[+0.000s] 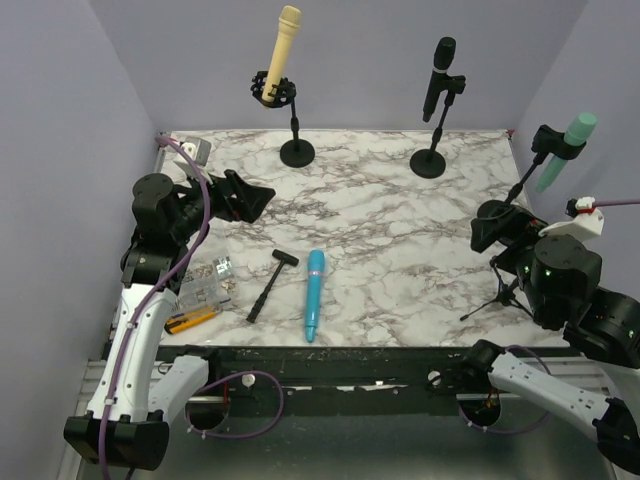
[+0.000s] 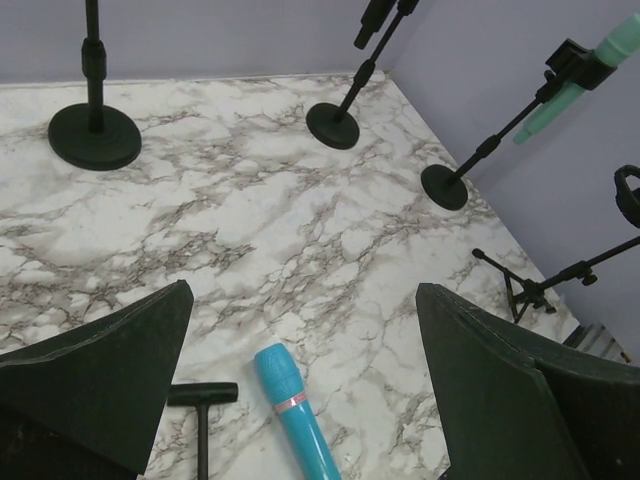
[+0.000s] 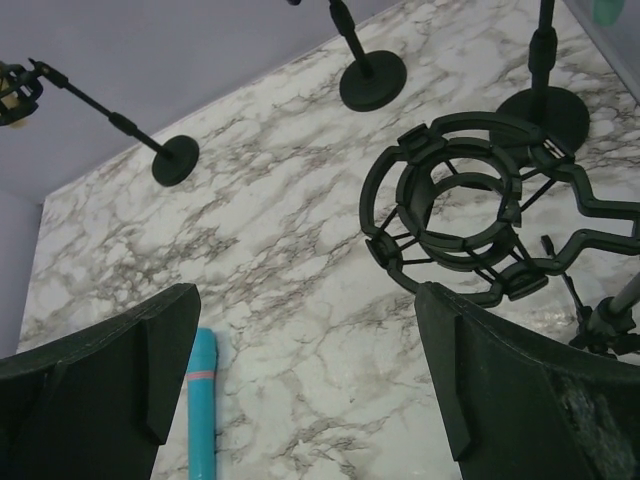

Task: Remove the microphone from the stand

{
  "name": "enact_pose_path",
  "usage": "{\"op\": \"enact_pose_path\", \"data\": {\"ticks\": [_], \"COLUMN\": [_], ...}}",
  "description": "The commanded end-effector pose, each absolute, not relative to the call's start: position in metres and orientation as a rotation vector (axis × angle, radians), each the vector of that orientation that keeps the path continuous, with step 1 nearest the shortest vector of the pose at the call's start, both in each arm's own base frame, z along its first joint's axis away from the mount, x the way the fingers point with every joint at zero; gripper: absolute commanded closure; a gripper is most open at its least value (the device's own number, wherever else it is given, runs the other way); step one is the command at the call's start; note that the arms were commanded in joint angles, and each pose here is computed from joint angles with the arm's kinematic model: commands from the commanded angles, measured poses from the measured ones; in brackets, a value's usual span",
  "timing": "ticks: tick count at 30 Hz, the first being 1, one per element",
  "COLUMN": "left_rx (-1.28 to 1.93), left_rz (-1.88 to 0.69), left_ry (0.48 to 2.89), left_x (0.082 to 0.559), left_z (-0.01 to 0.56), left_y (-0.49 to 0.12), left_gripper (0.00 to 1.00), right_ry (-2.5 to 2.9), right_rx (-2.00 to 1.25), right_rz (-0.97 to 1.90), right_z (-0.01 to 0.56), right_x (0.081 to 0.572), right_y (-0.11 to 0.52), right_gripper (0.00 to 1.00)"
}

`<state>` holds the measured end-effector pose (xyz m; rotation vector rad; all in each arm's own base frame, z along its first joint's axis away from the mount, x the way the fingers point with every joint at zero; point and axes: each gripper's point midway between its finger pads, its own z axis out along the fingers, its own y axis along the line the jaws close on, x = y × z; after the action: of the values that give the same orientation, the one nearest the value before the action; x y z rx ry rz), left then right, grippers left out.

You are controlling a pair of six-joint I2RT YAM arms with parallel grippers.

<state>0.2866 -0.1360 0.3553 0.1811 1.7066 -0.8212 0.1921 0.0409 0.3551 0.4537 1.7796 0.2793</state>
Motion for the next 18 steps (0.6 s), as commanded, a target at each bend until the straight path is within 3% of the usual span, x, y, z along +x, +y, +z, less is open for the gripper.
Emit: {"op": "enact_pose_path", "data": {"ticks": [1, 8, 18], "left_rx": [0.265, 0.365, 0.19], "left_rz": [-0.95, -1.363, -2.008], "left_ry": [1.693, 1.716, 1.624], "left_x": [0.283, 0.259, 0.248], "left_z": [0.357, 0.358, 0.398], "left_y": [-0.157, -0.259, -0.42], "left_gripper": [0.03, 0.04, 0.04], "right_ry": [1.767, 1.664, 1.583], "right_rx": [0.511, 0.509, 0.494], "right_rz": [0.178, 0.245, 0.361], "right_z": [0.357, 0.401, 0.426], "right_x": [0.189, 0.192, 0.179], "right_y": [0.021, 0.021, 0.016], "right_gripper": [0.03, 0.04, 0.04]}}
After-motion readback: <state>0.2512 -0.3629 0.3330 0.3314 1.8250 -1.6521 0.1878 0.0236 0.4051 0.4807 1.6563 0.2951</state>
